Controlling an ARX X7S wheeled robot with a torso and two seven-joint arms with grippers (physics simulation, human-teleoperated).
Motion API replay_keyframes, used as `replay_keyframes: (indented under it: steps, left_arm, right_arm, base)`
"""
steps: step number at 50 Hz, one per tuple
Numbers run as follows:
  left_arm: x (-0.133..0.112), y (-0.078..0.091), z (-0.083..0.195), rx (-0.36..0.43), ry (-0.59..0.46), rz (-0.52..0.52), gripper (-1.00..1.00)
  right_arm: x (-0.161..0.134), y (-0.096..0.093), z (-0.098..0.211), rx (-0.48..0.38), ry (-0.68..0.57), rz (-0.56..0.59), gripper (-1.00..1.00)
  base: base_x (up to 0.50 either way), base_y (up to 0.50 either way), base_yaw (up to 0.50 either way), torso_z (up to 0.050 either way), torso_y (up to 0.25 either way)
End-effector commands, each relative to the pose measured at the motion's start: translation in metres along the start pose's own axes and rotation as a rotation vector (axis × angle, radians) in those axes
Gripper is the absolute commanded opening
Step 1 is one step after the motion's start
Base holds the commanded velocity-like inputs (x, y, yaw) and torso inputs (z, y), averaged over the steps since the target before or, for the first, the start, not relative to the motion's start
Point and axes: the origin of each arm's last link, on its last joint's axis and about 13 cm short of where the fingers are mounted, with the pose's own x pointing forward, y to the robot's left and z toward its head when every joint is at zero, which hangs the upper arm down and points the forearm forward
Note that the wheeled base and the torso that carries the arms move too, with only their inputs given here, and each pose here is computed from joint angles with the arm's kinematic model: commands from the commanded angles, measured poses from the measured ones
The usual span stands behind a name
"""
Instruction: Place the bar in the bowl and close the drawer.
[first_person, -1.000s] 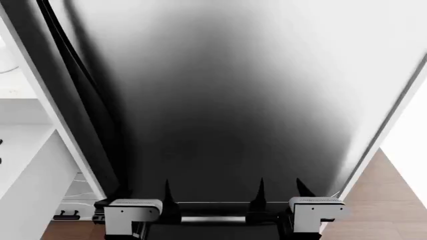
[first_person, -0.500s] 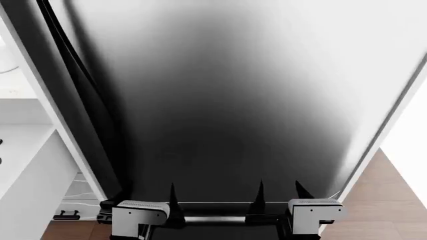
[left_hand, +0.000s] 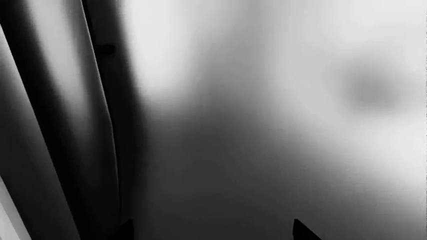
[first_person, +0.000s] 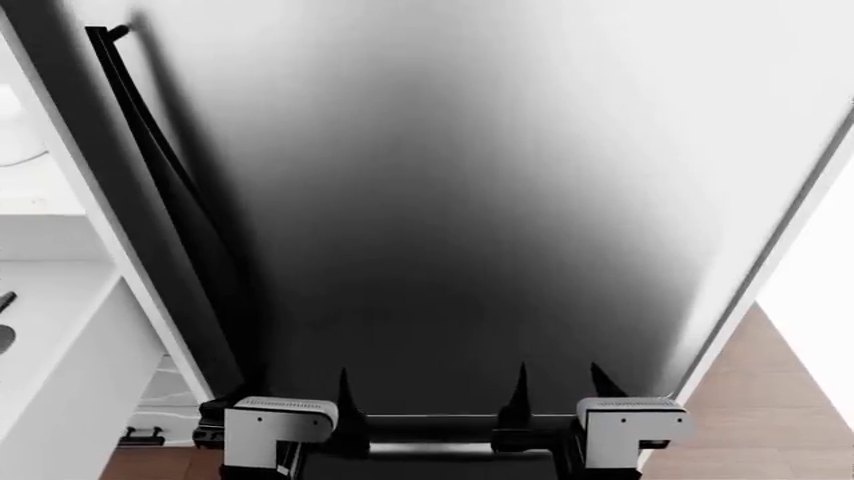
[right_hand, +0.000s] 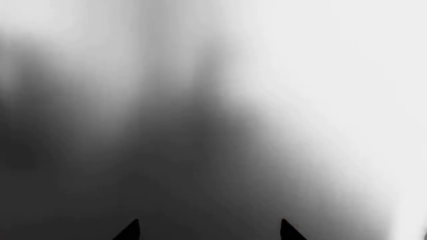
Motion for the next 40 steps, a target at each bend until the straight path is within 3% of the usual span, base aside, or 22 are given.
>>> replay_keyframes:
  steps: [1,4,8,14,21,32,40]
  left_arm:
    - [0.001,0.001,0.005,0.002,0.005,0.024,1.0]
    - [0.001,0.003,0.014,0.0,0.016,0.022,1.0]
    - [0.002,0.005,0.033,0.064,-0.006,0.003,1.0]
    - [0.002,0.011,0.083,0.115,-0.075,-0.057,1.0]
    - [-0.002,0.024,0.139,0.14,-0.088,-0.13,1.0]
    - [-0.004,0.036,0.213,0.141,-0.114,-0.152,1.0]
    - [-0.023,0.039,0.232,0.194,-0.166,-0.138,1.0]
  right_arm:
    - [-0.001,0.0,0.005,0.004,-0.008,-0.003,1.0]
    - [-0.002,-0.001,0.019,-0.001,-0.025,-0.003,1.0]
    - [-0.007,-0.004,0.046,-0.031,-0.058,0.008,1.0]
    - [-0.013,-0.01,0.086,-0.115,-0.091,0.028,1.0]
    - [-0.021,-0.019,0.135,-0.089,-0.104,0.086,1.0]
    - [-0.025,-0.028,0.201,-0.132,-0.147,0.096,1.0]
    - [-0.048,-0.029,0.225,-0.157,-0.198,0.103,1.0]
  base:
    - [0.0,0.0,0.0,0.05,0.0]
    - [0.0,0.0,0.0,0.05,0.0]
    - [0.0,0.0,0.0,0.05,0.0]
    - [0.0,0.0,0.0,0.05,0.0]
    - [0.0,0.0,0.0,0.05,0.0]
    - [0.0,0.0,0.0,0.002,0.0]
    - [0.0,0.0,0.0,0.0,0.0]
